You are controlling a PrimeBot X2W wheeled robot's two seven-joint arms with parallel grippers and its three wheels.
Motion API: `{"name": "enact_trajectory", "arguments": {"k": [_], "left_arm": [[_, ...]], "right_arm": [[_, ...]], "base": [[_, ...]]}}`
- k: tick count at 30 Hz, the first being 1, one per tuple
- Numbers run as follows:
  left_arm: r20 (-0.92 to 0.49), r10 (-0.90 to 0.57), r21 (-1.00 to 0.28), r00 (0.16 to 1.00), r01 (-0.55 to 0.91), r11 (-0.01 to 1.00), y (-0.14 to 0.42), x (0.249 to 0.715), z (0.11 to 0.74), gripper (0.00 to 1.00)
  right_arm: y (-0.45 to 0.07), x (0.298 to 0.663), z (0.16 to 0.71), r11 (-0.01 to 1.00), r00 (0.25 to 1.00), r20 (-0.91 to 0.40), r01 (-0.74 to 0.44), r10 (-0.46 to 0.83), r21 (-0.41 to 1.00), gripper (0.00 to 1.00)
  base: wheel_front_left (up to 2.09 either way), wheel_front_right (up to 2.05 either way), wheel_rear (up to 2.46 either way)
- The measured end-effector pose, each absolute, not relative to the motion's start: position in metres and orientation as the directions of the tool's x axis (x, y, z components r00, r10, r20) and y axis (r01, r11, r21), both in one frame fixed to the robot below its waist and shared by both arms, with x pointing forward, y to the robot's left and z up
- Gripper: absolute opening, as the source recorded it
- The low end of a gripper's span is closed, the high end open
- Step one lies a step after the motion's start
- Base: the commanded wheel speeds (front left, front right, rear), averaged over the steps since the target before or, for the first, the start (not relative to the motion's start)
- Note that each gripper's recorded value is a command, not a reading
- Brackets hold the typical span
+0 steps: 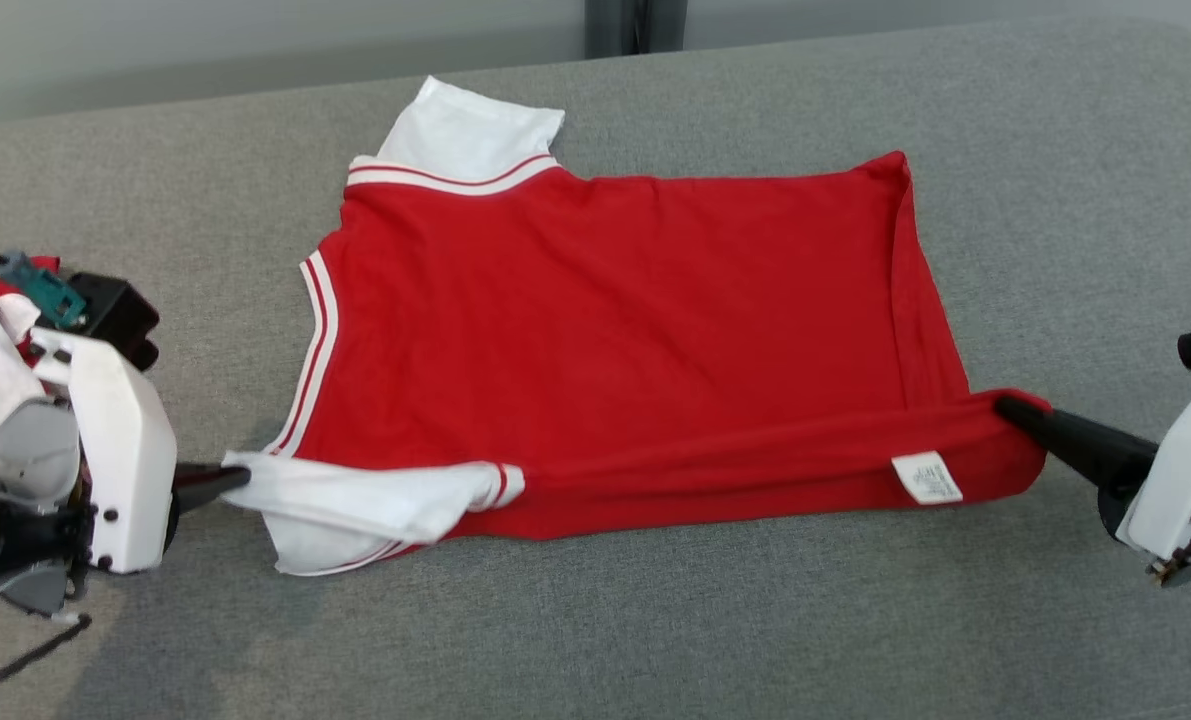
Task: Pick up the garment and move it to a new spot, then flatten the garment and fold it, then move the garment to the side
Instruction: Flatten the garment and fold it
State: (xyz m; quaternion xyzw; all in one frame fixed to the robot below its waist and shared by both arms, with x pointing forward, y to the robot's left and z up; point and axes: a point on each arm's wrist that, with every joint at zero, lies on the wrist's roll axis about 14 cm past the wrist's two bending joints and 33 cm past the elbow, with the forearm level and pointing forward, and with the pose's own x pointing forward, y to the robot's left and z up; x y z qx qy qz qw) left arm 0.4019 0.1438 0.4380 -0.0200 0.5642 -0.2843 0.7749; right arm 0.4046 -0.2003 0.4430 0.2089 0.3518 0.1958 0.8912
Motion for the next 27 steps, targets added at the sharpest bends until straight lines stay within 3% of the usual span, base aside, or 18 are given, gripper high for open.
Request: {"name": "enact_trajectory", "arguments": {"k": [14,23,24,25,26,27], "left_arm": [[-0.843,-0.482,-0.354,0.237,0.430,0.830,0.115,0.488,0.425,0.00],[-0.858,-0.468,-0.363,0.210,0.395,0.844,0.116,0.494,0.405,0.00],[-0.855,-0.471,-0.365,0.218,0.393,0.844,0.116,0.495,0.405,0.32],[-0.852,-0.472,-0.365,0.228,0.390,0.845,0.116,0.496,0.406,0.81],[-0.847,-0.475,-0.365,0.238,0.388,0.846,0.116,0.497,0.406,1.00],[-0.844,-0.477,-0.365,0.245,0.387,0.846,0.115,0.497,0.407,1.00]], "right_arm": [[-0.198,0.450,0.433,0.835,0.712,-0.520,-0.170,0.472,0.524,0.00],[-0.202,0.459,0.427,0.845,0.721,-0.531,-0.145,0.446,0.514,0.00],[-0.203,0.460,0.428,0.846,0.725,-0.528,-0.144,0.443,0.513,0.31],[-0.203,0.462,0.429,0.848,0.733,-0.521,-0.145,0.439,0.511,0.62],[-0.204,0.463,0.430,0.850,0.739,-0.515,-0.144,0.433,0.507,1.00],[-0.204,0.463,0.431,0.850,0.745,-0.511,-0.144,0.430,0.506,1.00]], "base": [[0.00,0.00,0.00],[0.00,0.00,0.00],[0.00,0.00,0.00],[0.00,0.00,0.00],[0.00,0.00,0.00],[0.00,0.00,0.00]]}}
